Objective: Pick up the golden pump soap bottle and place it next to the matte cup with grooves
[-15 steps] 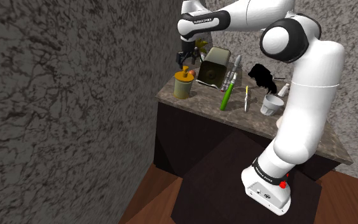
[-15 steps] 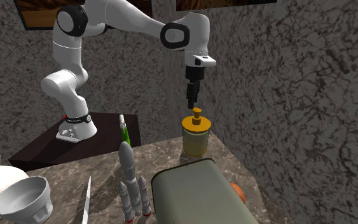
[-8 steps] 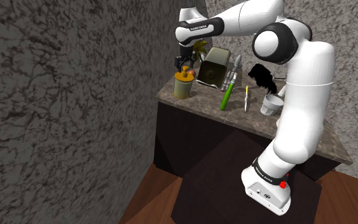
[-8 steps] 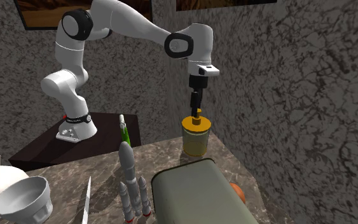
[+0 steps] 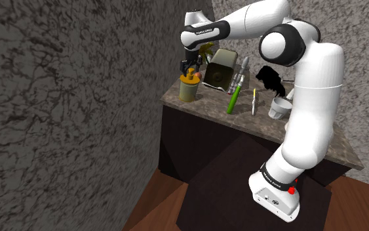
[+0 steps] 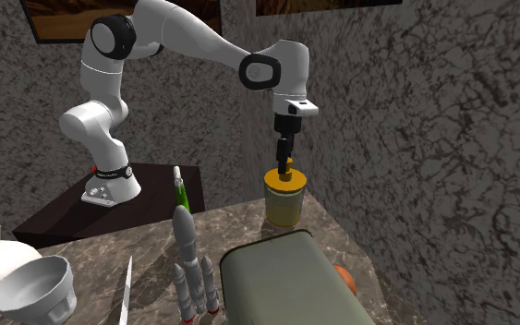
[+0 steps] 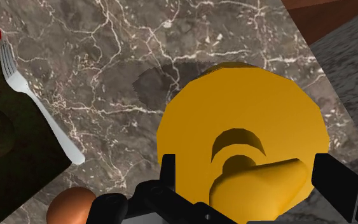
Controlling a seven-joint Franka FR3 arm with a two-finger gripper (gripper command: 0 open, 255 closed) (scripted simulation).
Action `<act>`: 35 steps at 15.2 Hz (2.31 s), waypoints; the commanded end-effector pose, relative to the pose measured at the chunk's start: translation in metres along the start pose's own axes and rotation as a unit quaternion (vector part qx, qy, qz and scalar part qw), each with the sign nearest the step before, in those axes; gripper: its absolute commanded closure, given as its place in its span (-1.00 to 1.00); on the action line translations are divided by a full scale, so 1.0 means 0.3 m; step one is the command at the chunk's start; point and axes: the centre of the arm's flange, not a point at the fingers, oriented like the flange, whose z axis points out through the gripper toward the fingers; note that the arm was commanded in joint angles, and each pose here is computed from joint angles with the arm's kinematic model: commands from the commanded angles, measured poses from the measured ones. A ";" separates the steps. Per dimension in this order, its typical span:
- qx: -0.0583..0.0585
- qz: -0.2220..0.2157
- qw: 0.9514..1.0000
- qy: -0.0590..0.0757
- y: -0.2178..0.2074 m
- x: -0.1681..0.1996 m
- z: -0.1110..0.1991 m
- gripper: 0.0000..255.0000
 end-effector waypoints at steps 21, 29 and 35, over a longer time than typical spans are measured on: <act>0.000 0.000 1.000 0.000 0.030 0.002 -0.173 1.00; 0.000 0.000 1.000 0.000 0.054 0.003 -0.312 1.00; 0.000 0.000 1.000 0.000 0.072 0.004 -0.416 1.00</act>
